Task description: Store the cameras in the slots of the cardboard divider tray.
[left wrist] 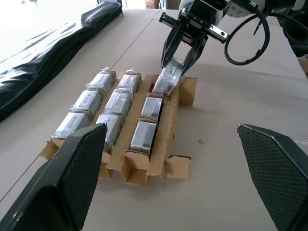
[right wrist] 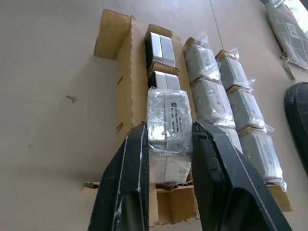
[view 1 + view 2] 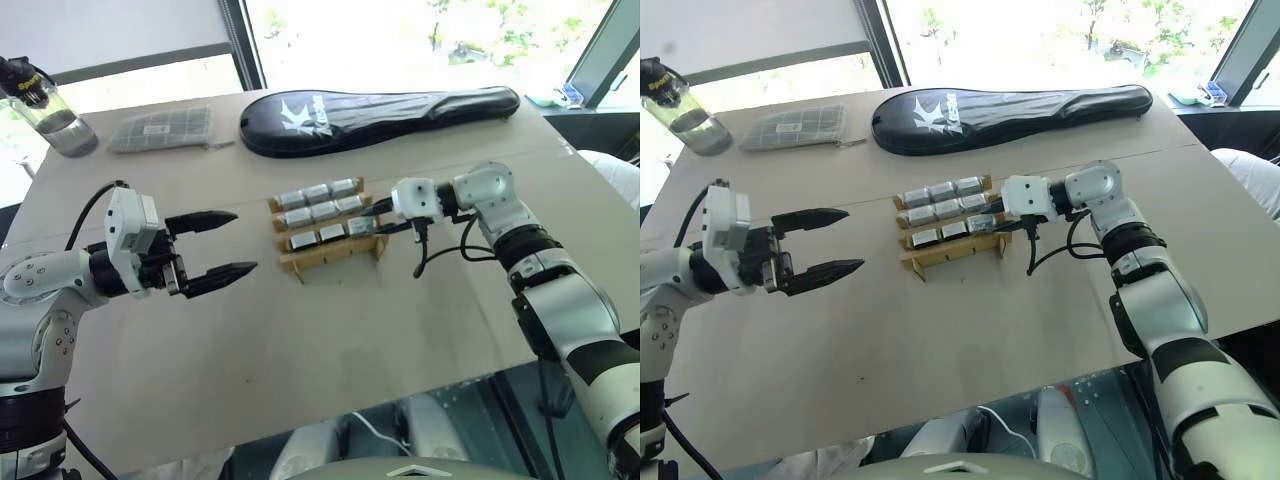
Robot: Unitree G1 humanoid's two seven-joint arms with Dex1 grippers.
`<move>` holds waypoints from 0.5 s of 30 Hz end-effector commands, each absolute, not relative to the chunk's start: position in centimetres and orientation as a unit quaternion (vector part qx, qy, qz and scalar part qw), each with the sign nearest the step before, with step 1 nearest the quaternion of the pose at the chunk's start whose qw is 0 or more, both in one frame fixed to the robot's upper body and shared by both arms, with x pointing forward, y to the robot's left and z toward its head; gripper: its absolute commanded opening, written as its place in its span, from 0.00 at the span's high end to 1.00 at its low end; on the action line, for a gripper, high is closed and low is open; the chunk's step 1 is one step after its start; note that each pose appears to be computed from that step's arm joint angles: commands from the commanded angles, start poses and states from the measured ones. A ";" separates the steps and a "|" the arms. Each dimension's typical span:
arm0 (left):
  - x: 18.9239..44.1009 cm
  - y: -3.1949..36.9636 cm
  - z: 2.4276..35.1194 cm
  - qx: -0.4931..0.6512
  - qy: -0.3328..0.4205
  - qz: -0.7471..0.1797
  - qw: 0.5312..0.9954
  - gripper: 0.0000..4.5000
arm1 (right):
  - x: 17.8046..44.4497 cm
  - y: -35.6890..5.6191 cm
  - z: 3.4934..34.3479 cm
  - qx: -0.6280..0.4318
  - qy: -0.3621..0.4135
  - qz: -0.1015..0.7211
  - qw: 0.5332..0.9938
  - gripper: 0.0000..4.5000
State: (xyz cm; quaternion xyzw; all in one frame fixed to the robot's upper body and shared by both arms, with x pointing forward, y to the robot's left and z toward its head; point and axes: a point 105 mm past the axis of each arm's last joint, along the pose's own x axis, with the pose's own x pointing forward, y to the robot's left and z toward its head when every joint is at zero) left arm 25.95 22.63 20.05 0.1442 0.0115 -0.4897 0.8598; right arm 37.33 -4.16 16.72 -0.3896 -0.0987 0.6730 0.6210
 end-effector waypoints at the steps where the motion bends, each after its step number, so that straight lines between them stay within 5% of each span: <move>1: 25.5 22.7 21.5 0.159 -0.008 -0.486 0.859 0.00 | 37.7 -3.8 18.0 -0.398 -0.130 0.657 0.626 0.85; 15: 25.5 22.6 21.6 0.158 -0.012 -0.480 0.863 0.00 | 36.9 -3.8 16.7 -0.321 -0.081 0.712 0.620 0.85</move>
